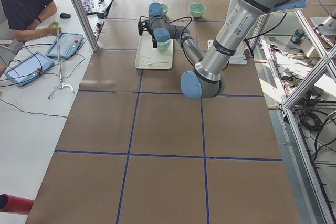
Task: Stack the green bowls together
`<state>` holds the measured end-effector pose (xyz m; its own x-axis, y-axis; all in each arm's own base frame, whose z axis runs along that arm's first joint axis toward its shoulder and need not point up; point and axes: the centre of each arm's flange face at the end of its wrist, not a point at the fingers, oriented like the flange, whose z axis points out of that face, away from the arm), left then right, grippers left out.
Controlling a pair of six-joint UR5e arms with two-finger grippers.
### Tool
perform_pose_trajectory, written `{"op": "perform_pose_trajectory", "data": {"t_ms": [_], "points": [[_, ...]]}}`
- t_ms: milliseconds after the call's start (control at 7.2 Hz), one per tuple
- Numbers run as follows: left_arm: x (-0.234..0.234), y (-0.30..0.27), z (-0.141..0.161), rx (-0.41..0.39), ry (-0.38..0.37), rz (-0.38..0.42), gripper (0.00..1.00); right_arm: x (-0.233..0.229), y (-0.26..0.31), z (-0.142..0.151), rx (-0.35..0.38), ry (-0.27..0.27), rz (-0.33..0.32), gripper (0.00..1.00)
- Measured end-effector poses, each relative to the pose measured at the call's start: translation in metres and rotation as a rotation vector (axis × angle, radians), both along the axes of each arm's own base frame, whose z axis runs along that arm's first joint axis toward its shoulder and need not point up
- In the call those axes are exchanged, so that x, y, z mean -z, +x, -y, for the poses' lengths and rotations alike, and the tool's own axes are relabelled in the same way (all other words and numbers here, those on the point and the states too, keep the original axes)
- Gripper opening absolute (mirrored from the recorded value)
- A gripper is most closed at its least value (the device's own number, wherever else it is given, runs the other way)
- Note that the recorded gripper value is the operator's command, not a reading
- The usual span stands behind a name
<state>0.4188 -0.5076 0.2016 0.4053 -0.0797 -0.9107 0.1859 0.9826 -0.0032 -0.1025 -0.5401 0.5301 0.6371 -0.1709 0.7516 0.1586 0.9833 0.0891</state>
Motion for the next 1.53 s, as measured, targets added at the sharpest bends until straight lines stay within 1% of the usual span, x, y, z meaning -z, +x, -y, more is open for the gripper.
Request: {"op": "perform_pose_trajectory", "data": {"t_ms": [139,278,417,556,694,833,972,1528], "points": [[-0.013,-0.042,0.003,0.027,0.035,0.005,1.0,-0.013,-0.029,-0.016,-0.037,-0.008,-0.012,0.99],[-0.026,-0.074,0.011,0.056,0.046,0.015,1.0,-0.027,-0.058,-0.031,-0.076,-0.005,-0.038,0.93],[-0.036,-0.095,0.015,0.077,0.049,0.025,1.0,-0.041,-0.081,-0.04,-0.107,0.006,-0.056,0.88],[-0.042,-0.105,0.015,0.085,0.053,0.031,1.0,-0.054,-0.094,-0.043,-0.124,0.018,-0.061,0.81],[-0.044,-0.108,0.015,0.087,0.055,0.033,1.0,-0.061,-0.103,-0.044,-0.145,0.014,-0.056,0.59],[-0.044,-0.109,0.015,0.088,0.055,0.035,1.0,-0.061,-0.11,-0.044,-0.164,-0.004,-0.051,0.18],[-0.044,-0.11,0.015,0.088,0.052,0.038,1.0,-0.061,-0.114,-0.044,-0.176,-0.016,-0.049,0.0],[-0.044,-0.111,0.015,0.09,0.05,0.041,1.0,-0.05,-0.122,-0.038,-0.196,-0.034,-0.031,0.0]]}}
